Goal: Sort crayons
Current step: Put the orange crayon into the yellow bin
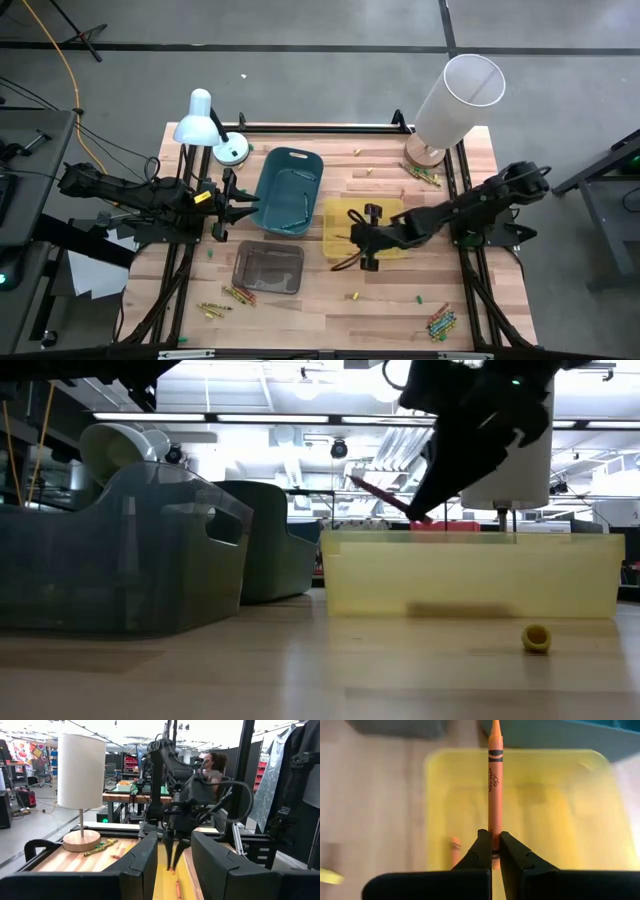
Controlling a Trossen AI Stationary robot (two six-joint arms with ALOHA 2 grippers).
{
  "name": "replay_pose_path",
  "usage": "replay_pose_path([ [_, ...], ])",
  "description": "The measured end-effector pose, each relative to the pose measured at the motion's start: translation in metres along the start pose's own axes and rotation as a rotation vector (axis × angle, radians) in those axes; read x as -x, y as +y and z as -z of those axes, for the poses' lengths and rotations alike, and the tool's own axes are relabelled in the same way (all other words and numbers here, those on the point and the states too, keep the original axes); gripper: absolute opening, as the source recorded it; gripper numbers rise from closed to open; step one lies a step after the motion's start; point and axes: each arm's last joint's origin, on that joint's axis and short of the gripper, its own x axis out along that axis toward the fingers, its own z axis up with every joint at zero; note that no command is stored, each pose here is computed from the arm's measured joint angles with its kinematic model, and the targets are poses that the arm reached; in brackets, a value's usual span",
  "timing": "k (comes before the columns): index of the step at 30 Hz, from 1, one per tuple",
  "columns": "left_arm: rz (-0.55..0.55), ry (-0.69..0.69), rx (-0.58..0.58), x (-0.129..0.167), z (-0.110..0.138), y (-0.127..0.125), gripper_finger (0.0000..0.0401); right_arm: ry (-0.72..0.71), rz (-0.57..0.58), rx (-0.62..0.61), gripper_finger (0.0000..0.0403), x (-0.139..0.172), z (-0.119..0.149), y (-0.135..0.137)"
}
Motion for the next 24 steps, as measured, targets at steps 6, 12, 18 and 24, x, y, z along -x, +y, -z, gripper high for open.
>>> replay_pose_path([
  [6, 0.000, 0.000, 0.000, 0.000, 0.000, 0.000, 0.0106, 0.257, 0.087, 0.054, 0.0000, -0.011, -0.004, -0.010],
  [12, 0.000, 0.001, 0.000, 0.000, 0.000, 0.000, 0.0106, 0.403, 0.104, 0.065, 0.0004, -0.028, 0.006, -0.016],
  [18, 0.000, 0.001, 0.000, 0.000, 0.000, 0.000, 0.0106, 0.422, 0.108, 0.058, 0.0030, -0.028, 0.005, -0.018],
  [24, 0.000, 0.001, 0.000, 0.000, 0.000, 0.000, 0.0106, 0.449, 0.098, -0.005, 0.0069, -0.022, -0.001, -0.017],
])
